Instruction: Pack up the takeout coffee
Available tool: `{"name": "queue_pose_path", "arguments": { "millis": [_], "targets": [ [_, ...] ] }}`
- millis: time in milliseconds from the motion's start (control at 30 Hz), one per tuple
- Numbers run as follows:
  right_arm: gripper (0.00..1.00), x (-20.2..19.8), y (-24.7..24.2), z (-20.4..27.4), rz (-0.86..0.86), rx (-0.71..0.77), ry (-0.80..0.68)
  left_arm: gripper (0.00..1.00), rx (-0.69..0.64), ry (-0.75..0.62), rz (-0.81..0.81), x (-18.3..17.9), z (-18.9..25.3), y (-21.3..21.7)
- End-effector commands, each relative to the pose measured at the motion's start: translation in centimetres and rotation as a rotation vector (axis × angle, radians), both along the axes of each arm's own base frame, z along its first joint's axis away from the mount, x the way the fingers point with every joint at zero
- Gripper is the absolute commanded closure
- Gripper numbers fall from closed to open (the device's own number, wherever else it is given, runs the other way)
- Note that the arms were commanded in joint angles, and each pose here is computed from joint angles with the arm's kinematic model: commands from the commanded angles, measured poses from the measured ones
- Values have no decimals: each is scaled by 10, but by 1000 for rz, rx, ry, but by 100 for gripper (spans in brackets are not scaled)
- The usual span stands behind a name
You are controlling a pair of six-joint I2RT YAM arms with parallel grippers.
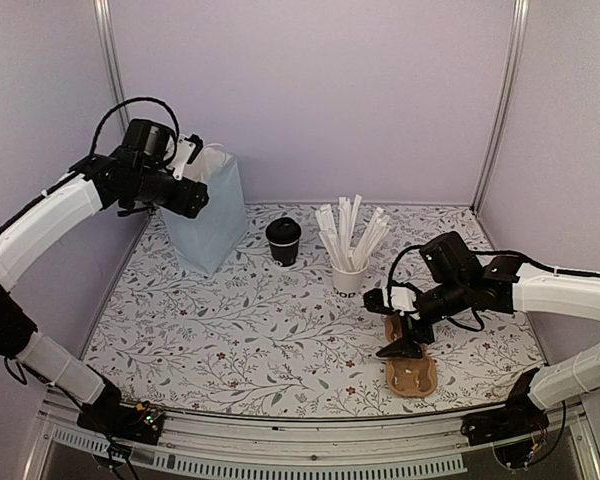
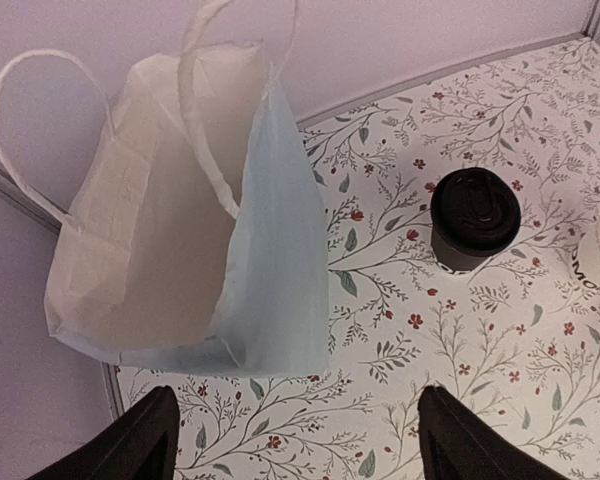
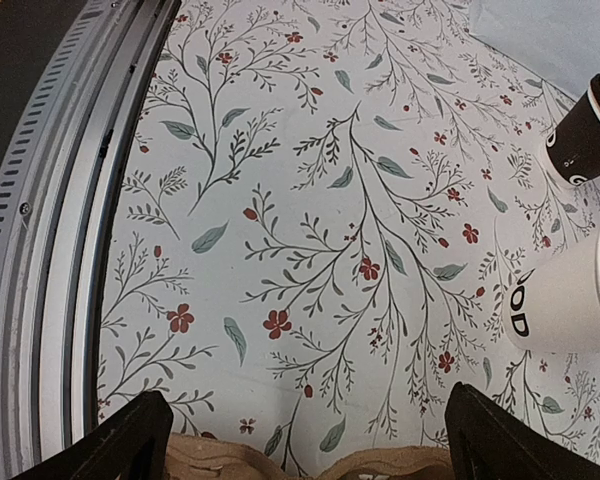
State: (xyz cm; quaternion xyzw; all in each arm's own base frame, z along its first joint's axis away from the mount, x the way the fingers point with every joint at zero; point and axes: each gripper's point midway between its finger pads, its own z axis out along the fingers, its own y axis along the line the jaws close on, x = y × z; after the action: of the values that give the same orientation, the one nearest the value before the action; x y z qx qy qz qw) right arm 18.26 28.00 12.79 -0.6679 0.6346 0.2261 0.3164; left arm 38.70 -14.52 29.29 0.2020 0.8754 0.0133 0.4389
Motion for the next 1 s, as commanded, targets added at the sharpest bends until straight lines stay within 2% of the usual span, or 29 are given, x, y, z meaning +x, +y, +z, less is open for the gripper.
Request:
{"name": "queue_pose_path", "arguments": {
  "millis": [0, 233, 367, 533, 800, 967],
  "targets": [
    [1, 6, 0, 8, -9, 19, -34, 15, 1, -98, 45, 42, 12, 4],
    [1, 4, -1, 9, -8, 24, -35, 18, -16, -136, 47, 89, 19, -1],
    [1, 5, -2, 8, -13, 18, -43, 24, 5, -107, 41, 109, 9, -3],
    [1, 6, -3, 7, -17, 14, -47, 42, -6, -37, 6, 118, -9, -8],
    [1, 6, -3, 5, -15, 7, -42, 63, -25, 28, -22, 110, -23, -12],
    [1, 7, -3, 3, -18, 1, -42, 86, -41, 17, -40, 96, -12, -12]
  ]
}}
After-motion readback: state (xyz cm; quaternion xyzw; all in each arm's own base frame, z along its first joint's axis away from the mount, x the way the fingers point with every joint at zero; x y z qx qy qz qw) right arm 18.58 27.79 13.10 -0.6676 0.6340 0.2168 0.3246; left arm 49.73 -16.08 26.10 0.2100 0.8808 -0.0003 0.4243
